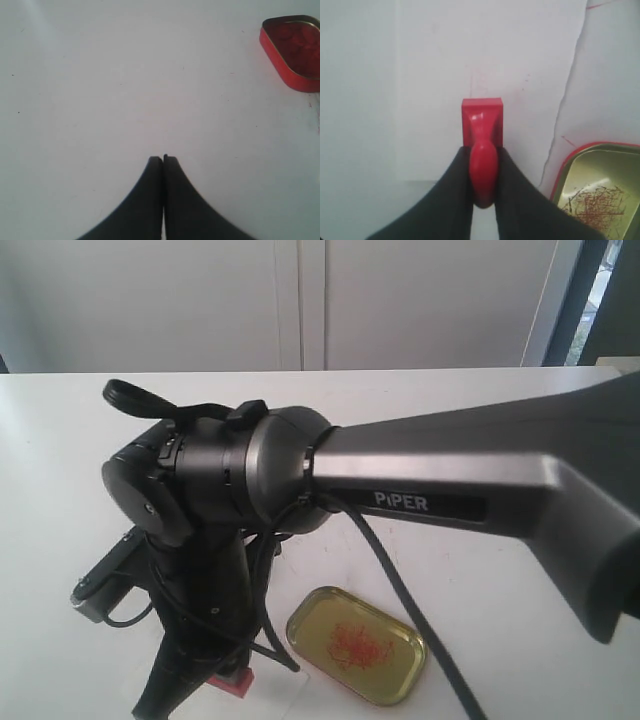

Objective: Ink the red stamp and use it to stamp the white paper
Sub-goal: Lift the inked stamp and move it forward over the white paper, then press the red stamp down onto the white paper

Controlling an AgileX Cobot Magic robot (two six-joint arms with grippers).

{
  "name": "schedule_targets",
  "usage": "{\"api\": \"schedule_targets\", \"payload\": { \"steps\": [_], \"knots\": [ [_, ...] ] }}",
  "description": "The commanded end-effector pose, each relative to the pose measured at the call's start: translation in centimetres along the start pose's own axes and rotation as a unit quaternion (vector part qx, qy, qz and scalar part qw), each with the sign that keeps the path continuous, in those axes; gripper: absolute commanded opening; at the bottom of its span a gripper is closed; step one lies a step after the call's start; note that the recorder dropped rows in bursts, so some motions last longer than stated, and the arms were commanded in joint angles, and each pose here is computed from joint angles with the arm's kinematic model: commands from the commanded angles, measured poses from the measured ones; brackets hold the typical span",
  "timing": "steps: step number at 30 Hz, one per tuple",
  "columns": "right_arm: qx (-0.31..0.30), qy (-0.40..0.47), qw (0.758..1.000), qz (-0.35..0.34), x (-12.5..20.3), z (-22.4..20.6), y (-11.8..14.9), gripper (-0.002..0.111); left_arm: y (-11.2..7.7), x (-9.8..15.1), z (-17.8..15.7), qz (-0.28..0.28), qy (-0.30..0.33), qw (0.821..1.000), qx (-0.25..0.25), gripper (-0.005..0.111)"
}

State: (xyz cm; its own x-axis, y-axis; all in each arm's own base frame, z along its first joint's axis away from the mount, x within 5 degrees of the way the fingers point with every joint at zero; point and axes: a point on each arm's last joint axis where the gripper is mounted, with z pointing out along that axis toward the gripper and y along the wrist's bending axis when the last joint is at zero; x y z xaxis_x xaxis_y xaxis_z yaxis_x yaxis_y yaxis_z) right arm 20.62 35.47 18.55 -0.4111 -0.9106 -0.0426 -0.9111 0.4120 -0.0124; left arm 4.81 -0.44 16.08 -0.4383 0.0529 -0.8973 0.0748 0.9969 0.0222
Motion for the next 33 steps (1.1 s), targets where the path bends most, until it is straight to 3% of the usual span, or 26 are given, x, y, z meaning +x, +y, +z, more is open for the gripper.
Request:
{"api": "schedule_targets", "payload": {
  "steps": [1, 33],
  "knots": [
    [0.007, -0.015, 1.0, 0.005, 0.2, 0.0, 0.0, 0.0, 0.0, 0.3, 0.1, -0.001, 0.004, 1.0, 0.0, 0.0],
    [0.014, -0.015, 0.999, 0.026, -0.5, 3.1, -0.2, 0.0, 0.0, 0.3, 0.1, -0.001, 0.004, 1.0, 0.0, 0.0]
  ]
}}
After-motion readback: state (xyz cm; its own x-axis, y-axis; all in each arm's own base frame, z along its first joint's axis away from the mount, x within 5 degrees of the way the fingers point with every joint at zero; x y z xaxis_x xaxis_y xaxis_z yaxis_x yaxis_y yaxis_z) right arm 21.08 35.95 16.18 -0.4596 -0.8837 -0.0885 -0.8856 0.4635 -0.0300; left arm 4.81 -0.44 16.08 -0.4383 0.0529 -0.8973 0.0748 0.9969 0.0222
